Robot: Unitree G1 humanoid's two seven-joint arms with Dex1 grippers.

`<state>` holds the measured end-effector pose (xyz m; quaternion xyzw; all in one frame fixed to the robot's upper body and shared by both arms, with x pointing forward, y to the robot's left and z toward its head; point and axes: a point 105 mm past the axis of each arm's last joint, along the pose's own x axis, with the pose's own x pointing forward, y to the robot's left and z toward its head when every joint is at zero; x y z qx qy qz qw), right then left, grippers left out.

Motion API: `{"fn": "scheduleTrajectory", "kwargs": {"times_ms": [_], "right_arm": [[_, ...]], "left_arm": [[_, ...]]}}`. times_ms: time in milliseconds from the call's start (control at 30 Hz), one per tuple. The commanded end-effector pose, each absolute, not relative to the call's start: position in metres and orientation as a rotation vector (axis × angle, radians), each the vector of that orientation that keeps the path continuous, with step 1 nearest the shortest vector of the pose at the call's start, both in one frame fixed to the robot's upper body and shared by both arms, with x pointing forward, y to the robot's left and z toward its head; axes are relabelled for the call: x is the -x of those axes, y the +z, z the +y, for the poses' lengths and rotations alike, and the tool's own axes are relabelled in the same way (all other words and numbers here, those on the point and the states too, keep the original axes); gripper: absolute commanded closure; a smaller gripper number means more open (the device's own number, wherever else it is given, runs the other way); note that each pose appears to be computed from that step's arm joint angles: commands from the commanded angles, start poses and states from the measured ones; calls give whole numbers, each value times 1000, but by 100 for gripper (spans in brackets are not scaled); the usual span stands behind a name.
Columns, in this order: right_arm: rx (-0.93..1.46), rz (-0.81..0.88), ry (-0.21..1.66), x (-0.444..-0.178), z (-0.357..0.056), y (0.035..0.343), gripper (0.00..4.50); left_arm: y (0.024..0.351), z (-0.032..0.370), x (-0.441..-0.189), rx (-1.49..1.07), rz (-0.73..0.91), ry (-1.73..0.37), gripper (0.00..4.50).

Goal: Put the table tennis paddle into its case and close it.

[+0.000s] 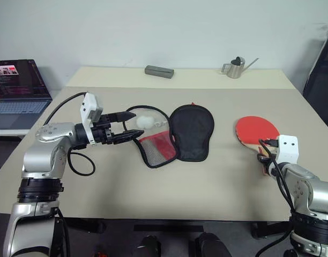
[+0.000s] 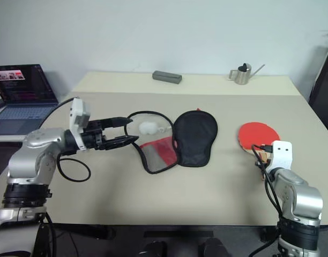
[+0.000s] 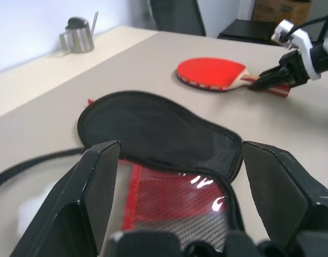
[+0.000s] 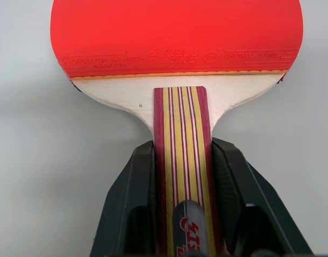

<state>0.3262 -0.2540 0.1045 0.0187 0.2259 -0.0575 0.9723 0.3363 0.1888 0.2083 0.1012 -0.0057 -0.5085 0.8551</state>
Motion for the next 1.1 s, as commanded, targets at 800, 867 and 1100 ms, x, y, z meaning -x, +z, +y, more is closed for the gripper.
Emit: {"fn": "scheduleTrajectory", "kwargs": {"times_ms": [800, 867, 1100], "right_arm": [[-133, 367, 253, -362, -102, 155, 341], [-147, 385, 266, -361, -94, 151, 341], [-151, 398, 313, -363, -70, 152, 341]], "left_arm": [[221, 210, -336, -249, -62, -978, 60], [220, 212, -336, -249, -62, -976, 60], [214, 215, -337, -249, -65, -975, 60]]}}
